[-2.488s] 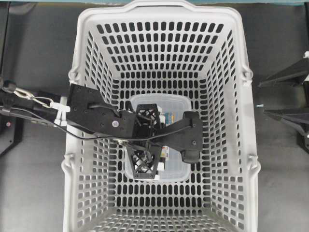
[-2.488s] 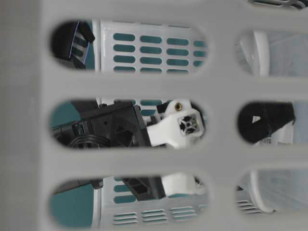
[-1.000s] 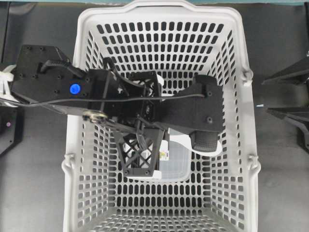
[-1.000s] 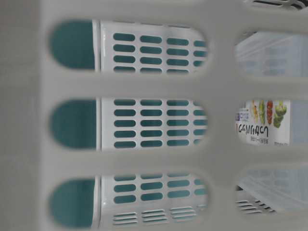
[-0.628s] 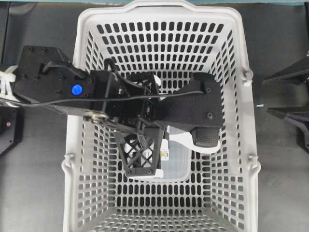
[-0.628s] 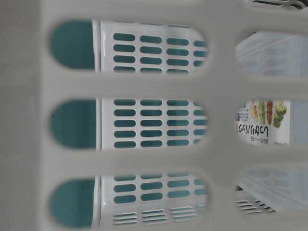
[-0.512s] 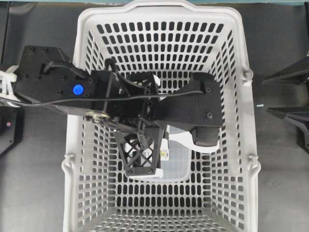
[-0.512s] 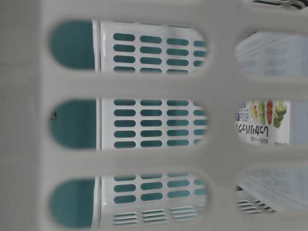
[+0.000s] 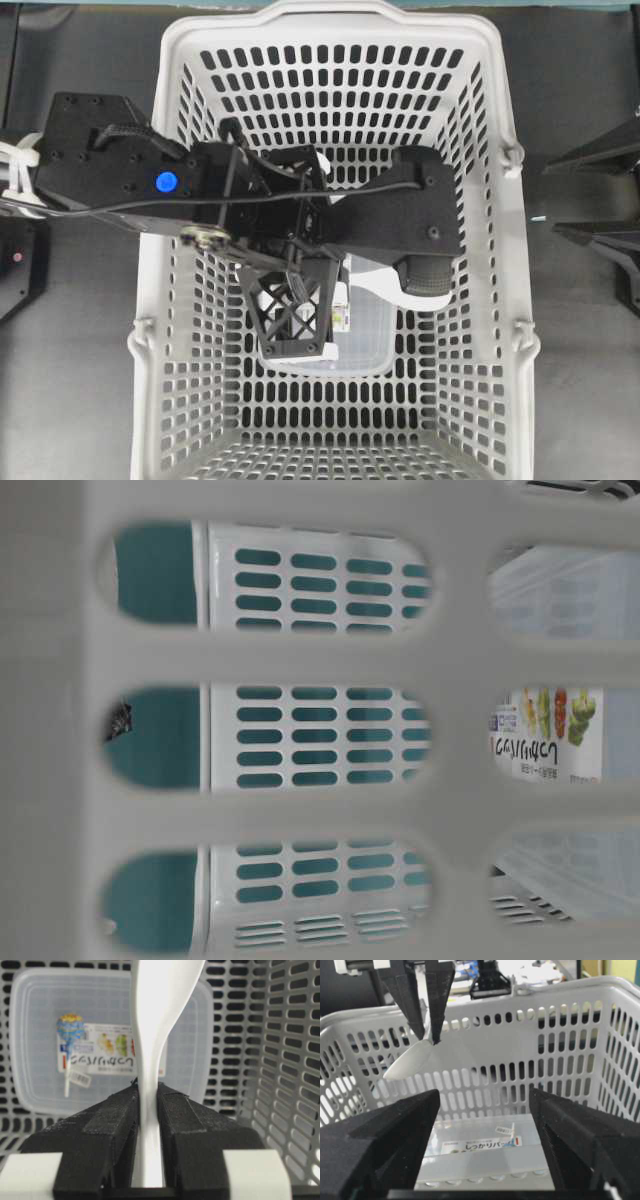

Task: Pick up the chinese spoon from the shopping basket with the left arm.
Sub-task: 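Lift the held spoon upward with the left gripper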

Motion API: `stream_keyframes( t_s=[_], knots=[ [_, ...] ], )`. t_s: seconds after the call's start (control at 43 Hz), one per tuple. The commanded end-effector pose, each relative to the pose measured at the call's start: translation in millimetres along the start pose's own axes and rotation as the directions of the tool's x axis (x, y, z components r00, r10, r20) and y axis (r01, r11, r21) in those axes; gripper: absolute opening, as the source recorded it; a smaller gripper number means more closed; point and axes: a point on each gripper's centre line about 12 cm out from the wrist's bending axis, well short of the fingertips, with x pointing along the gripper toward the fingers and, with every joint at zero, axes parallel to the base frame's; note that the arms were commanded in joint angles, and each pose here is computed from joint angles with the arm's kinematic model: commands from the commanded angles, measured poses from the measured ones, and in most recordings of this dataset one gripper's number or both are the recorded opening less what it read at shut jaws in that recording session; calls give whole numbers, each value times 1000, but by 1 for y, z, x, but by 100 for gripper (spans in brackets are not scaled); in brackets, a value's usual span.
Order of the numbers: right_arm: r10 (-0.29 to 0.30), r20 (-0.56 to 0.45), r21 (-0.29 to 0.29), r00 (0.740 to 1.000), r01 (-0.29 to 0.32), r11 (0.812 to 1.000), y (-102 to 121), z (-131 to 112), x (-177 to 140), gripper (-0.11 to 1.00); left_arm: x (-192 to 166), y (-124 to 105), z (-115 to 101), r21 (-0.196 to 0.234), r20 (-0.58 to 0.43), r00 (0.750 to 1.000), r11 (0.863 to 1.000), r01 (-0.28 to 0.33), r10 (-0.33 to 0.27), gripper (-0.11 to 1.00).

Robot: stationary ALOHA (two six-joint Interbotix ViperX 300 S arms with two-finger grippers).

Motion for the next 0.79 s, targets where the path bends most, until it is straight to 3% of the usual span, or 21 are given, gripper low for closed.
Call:
stream_keyframes(
  t_s=[0.0,0.767],
  knots=[
    [2,17,2,1000,-2,1000,1,6,1,70,-10,1,2,-3,31,1000,1000,2,-2,10],
    [1,12,2,1000,-1,1000,0,4,2,70,-6,1,0,-4,22,1000,1000,1,-1,10]
  ],
)
